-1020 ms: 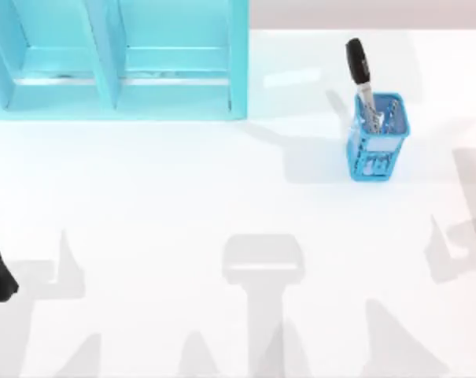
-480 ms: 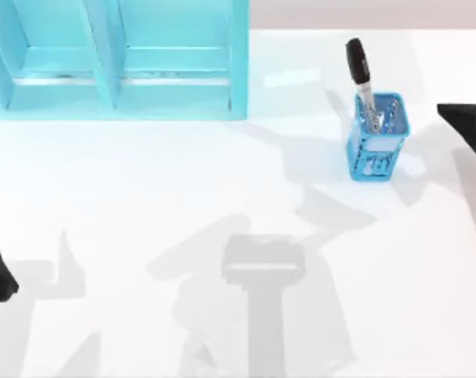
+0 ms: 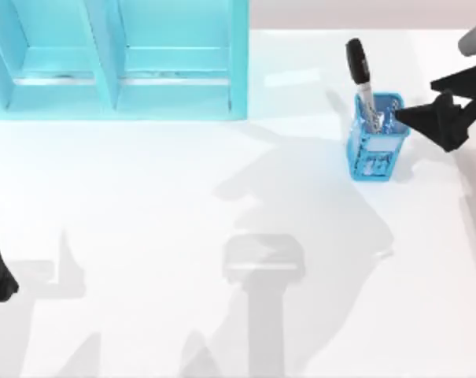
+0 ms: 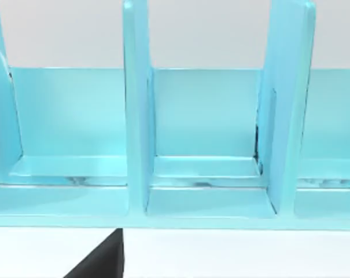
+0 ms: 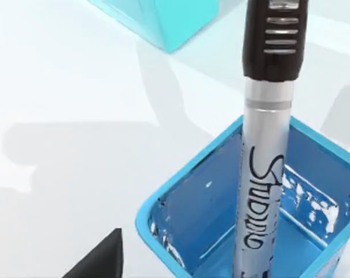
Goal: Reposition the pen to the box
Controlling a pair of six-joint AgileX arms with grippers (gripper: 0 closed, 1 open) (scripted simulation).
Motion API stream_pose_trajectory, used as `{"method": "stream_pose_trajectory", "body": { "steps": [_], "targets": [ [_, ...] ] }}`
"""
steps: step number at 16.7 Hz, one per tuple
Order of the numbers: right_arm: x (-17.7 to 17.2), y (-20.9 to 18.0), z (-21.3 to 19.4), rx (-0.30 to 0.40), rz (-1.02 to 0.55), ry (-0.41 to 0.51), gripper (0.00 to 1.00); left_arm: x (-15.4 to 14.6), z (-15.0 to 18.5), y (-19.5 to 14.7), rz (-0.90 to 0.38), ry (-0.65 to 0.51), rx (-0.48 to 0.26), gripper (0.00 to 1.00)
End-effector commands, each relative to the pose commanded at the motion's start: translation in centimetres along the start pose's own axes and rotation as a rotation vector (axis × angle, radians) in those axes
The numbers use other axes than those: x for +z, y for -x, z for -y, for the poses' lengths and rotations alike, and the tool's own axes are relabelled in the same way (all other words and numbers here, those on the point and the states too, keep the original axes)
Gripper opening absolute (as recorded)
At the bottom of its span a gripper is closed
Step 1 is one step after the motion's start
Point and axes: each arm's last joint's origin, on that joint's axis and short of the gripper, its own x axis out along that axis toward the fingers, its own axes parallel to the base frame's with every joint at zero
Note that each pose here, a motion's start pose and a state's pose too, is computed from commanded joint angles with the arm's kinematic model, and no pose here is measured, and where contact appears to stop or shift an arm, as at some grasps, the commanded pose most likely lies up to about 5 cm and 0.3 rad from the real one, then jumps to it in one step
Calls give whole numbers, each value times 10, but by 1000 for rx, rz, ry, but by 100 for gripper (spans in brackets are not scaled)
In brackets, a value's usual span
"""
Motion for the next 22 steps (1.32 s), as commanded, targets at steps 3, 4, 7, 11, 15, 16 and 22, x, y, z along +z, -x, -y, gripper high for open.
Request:
{"method": "stream_pose_trajectory", "body": {
  "steps": [3,4,7,11,15,16,22],
  "targets": [
    [-3,-5,4,14,-7,-6,100,0,0,0,0,0,0,100],
    [-3,-5,4,14,-7,-6,100,0,0,0,0,0,0,100],
    [-2,-7,3,15,-8,-4,100,0,0,0,0,0,0,100],
    [0,-48,8,14,-6,-5,100,0,0,0,0,0,0,100],
    [-3,-101,4,14,-7,-6,100,0,0,0,0,0,0,100],
    [-3,-105,3,14,-7,-6,100,0,0,0,0,0,0,100],
    [-3,-105,3,14,-7,-6,77,0,0,0,0,0,0,100]
  ]
}}
